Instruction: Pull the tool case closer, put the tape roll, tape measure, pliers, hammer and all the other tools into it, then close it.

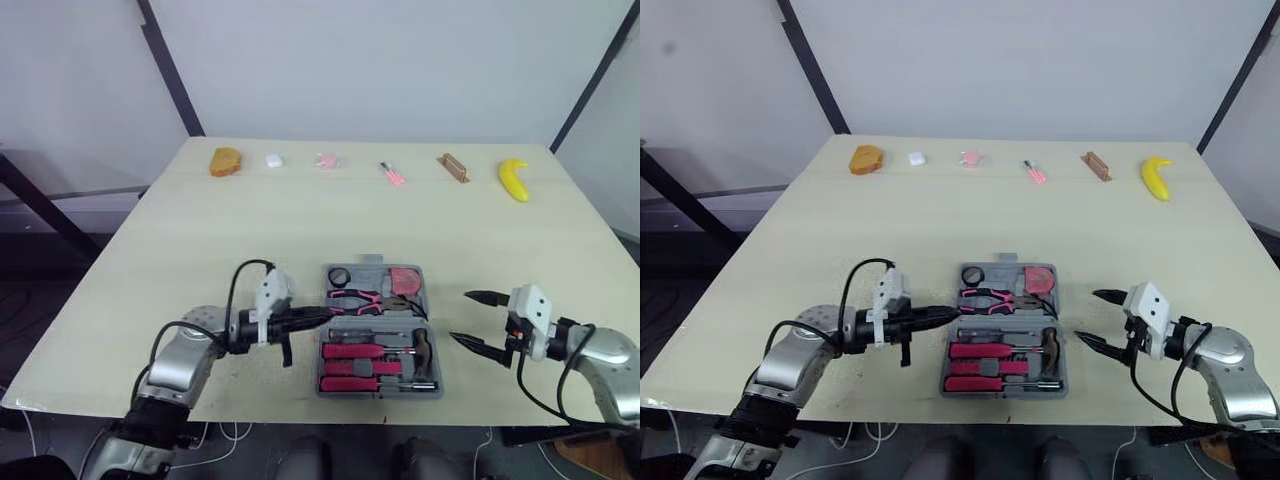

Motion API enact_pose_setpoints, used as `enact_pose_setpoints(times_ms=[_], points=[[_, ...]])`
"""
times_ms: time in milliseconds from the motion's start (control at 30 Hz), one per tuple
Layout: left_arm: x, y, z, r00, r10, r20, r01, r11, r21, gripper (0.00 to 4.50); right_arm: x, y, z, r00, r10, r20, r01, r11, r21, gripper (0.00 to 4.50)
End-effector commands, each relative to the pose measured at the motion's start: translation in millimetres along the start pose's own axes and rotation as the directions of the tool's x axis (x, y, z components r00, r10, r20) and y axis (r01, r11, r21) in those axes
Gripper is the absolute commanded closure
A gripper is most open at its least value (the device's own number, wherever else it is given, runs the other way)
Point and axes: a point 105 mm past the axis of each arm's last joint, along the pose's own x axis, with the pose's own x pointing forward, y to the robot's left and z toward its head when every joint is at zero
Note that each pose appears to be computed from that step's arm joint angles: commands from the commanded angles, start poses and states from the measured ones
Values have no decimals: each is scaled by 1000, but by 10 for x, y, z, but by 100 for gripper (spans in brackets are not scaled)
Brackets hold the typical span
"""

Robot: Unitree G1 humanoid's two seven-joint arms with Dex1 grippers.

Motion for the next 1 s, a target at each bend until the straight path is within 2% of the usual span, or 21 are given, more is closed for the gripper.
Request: enact_pose_setpoints(times_ms=[33,100,133,267,300,333,467,500,1000], points=[[-115,152,-64,998,64,-6,-64,998,21,447,56,-80,-36,1000,-20,-18,20,1000,3,0],[-156,248,-138,994,106,-22,-106,994,18,447,94,-93,-66,1000,-11,-22,11,1000,13,0],[-174,270,-173,993,111,-31,-110,994,20,450,105,-103,-81,1000,-9,-27,10,1000,15,50],[-227,338,-285,991,125,-50,-125,992,8,450,128,-122,-146,998,8,-54,-8,1000,12,171],[-230,347,-324,990,123,-63,-123,992,2,450,139,-117,-174,998,16,-69,-16,1000,9,215],[-227,341,-362,992,107,-74,-109,994,-25,450,152,-112,-196,997,22,-79,-22,1000,7,237],[-184,379,-431,992,82,-98,-87,995,-46,450,240,-64,-265,991,57,-119,-59,998,-8,410],[-159,390,-439,992,79,-102,-84,996,-42,450,282,-68,-264,991,56,-119,-58,998,-10,437],[164,290,-459,993,-18,-118,18,1000,-5,450,587,39,-252,988,101,-120,-104,994,-21,437]])
